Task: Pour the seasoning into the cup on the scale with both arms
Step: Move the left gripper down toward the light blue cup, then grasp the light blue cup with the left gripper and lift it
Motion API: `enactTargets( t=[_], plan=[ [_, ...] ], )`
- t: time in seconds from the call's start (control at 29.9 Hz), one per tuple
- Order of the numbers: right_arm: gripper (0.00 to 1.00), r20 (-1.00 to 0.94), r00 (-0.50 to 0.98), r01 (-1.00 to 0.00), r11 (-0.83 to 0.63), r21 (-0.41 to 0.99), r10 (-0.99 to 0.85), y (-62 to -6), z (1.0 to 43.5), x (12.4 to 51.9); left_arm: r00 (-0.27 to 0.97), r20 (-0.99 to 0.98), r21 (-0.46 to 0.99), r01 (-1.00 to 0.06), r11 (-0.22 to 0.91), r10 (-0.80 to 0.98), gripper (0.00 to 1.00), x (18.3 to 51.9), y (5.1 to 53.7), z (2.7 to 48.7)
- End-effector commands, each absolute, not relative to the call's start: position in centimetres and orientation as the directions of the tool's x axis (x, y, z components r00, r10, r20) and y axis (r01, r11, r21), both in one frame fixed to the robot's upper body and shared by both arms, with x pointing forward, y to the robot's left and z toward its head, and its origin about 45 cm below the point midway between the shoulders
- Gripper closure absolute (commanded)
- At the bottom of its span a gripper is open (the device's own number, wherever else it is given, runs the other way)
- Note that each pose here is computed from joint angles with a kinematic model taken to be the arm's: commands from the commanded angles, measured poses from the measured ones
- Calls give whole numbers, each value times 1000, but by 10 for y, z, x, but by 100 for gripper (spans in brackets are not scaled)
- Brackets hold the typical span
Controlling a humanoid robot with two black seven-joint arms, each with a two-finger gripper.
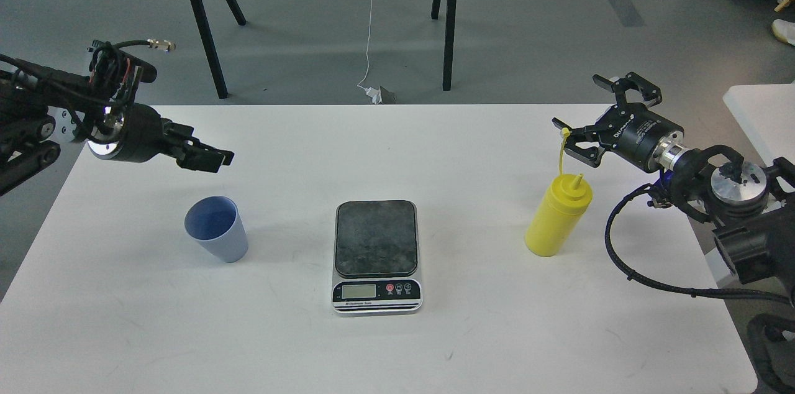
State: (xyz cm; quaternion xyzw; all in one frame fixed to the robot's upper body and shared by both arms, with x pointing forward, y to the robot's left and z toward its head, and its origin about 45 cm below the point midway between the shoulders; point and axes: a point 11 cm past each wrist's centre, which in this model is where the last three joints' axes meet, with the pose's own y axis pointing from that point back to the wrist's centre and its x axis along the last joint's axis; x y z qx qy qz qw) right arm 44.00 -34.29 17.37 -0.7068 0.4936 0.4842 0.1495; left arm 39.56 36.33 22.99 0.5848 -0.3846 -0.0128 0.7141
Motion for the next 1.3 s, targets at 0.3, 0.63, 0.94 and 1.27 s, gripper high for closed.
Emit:
enactTargets(
  t=[0.3, 0.63, 0.94, 1.27],
  plan=[
    [1, -829, 20, -845, -453, 284, -558, -349, 167, 437, 752, 435, 900, -351, 259, -495, 2, 369, 381, 191],
    [1, -830, 20, -845, -453, 284, -558, -349, 167, 437, 767, 415, 909, -325, 261, -490, 12, 361, 382, 179],
    [1, -830, 6, -843, -449, 296, -558, -351, 161, 432, 778, 401, 914, -308, 264, -484, 38, 354, 382, 171],
    [1, -830, -1, -842, -447, 303, -558, -352, 157, 430, 778, 402, 914, -308, 265, -482, 99, 354, 382, 171]
  ],
)
